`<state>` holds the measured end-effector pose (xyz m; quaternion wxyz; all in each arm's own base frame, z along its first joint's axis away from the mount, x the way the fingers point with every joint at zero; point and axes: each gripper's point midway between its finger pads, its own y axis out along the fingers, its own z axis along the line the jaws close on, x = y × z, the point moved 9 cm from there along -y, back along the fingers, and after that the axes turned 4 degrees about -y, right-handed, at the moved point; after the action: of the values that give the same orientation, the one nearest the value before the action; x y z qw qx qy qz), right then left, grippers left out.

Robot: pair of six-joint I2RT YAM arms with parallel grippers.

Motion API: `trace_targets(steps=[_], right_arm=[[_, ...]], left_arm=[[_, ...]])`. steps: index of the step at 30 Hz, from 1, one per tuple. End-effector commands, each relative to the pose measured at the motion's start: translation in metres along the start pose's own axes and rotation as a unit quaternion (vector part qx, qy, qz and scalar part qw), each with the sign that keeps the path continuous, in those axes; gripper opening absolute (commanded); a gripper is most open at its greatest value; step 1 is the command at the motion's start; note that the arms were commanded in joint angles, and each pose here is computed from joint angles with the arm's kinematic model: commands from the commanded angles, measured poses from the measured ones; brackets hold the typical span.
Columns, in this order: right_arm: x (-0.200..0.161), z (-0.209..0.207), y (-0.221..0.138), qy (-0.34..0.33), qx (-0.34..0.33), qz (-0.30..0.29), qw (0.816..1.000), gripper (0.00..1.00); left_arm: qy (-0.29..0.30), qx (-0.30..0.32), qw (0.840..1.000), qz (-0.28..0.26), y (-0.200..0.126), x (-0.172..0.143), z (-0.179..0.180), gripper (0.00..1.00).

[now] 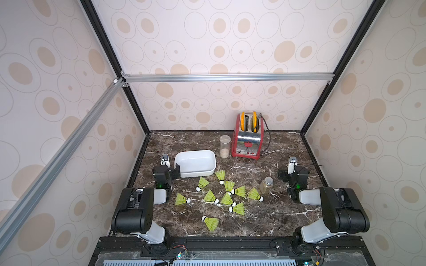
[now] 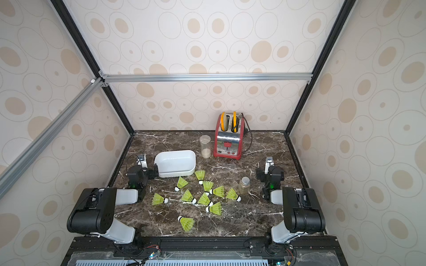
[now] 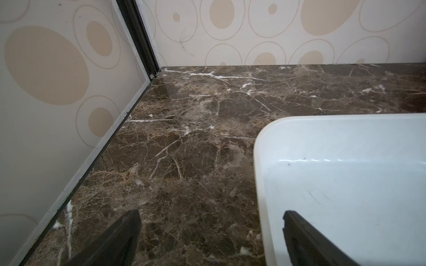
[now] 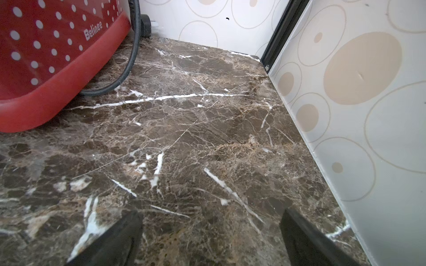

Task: Put the shuttlecocks into the storage box
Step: Pick up the shuttlecock at the center of the board.

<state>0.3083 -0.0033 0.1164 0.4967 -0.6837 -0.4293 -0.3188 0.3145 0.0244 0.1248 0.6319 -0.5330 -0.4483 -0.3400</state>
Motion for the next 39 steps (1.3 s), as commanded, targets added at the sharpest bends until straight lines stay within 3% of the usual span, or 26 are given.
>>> trace_targets(steps=[1,19,22,23,25,28,31,39], right_arm=[[0.006,-0.001,0.002,0.0,0.001,-0.007,1.0,1.0],[0.005,-0.001,0.002,0.0,0.001,-0.007,1.0,1.0],[0.013,-0.01,0.0,0.009,-0.03,0.012,0.999,1.0],[0.022,-0.016,-0.003,0.018,-0.048,0.036,0.998,1.0],[0.036,-0.026,-0.005,0.03,-0.08,0.059,0.995,1.0],[0.057,-0.036,-0.014,0.037,-0.103,0.033,0.993,1.0],[0.083,-0.05,-0.025,0.044,-0.136,0.002,0.99,1.0],[0.203,-0.086,-0.064,0.046,-0.148,-0.096,0.983,1.0]], left_arm=[[0.003,-0.001,1.0,-0.007,0.002,0.006,0.001,0.99],[0.002,-0.001,1.0,-0.005,0.002,0.005,0.001,0.99],[0.002,0.0,1.0,-0.009,0.001,0.006,0.001,0.99],[0.0,0.008,1.0,-0.016,0.0,0.012,0.002,0.99],[0.004,0.028,0.999,0.019,-0.001,0.028,0.003,0.99],[0.004,0.054,0.998,0.037,-0.002,0.054,0.005,0.99],[-0.011,0.062,0.998,-0.009,-0.012,0.079,0.006,0.99],[-0.049,0.082,0.989,-0.112,-0.047,0.159,0.007,0.99]])
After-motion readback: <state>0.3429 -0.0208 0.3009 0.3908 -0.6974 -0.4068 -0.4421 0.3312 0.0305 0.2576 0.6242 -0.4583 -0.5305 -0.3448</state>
